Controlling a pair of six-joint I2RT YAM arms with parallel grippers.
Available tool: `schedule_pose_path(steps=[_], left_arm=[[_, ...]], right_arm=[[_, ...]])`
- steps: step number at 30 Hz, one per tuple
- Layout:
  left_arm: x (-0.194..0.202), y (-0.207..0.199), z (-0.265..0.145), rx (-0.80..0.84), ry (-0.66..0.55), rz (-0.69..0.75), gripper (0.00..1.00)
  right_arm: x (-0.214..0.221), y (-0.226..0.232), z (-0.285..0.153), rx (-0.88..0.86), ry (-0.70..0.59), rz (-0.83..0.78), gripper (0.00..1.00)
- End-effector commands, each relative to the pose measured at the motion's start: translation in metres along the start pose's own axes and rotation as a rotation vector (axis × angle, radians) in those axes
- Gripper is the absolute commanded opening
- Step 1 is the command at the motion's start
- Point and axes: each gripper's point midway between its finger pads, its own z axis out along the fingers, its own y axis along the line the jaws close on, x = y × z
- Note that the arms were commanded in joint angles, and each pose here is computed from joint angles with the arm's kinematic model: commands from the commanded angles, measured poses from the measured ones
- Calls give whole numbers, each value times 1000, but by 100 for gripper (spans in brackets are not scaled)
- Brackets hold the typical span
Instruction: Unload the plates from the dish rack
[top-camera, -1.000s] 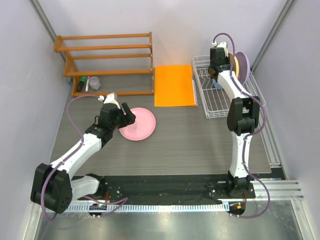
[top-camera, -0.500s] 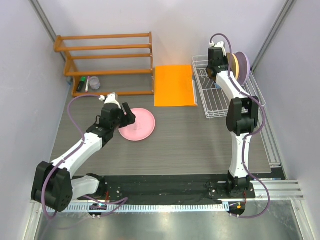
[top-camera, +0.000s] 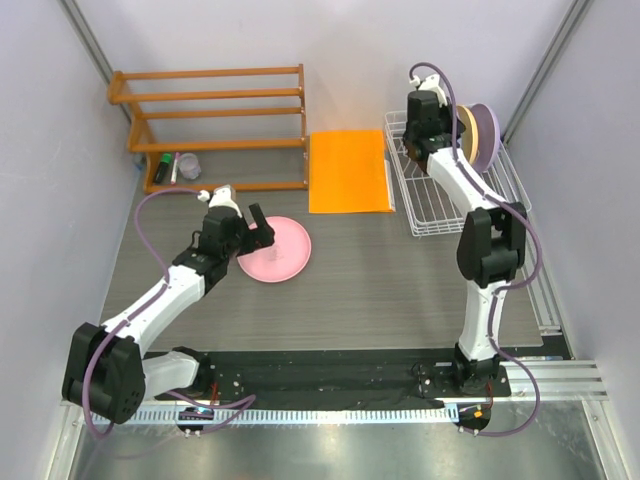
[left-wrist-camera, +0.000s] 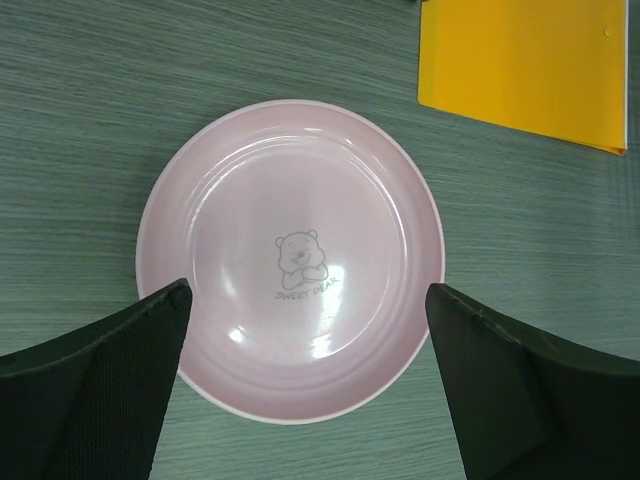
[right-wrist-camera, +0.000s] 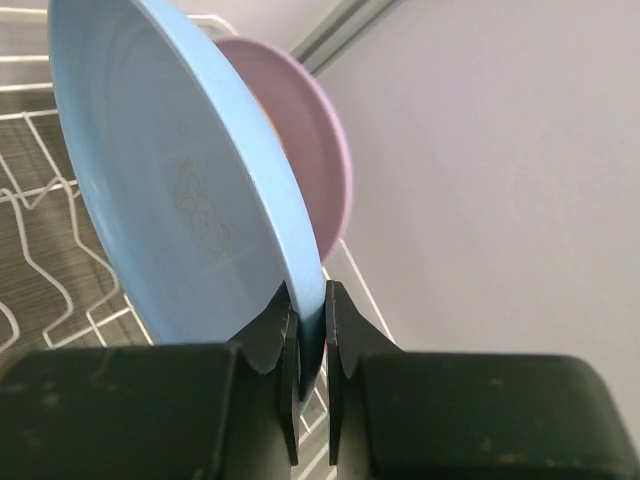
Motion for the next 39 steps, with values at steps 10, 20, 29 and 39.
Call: schedule_pose_path(steps=[10,20,29,39], left_arm=[[-34,-56,-14,235,-51,-13,100],[-43,-97,-20,461,-87,-31,100],[-25,-108,-6,555,-48,-69,100],[-17,-102,16,526,-48,-85,89]], right_arm=[[-54,-39,-150,-326,-188,361,1],[-24,46,-235,-926,-101,534,1],[-11,107,-298,-1344,3,653,1],[5,127,-325,-1496,79,684,2]])
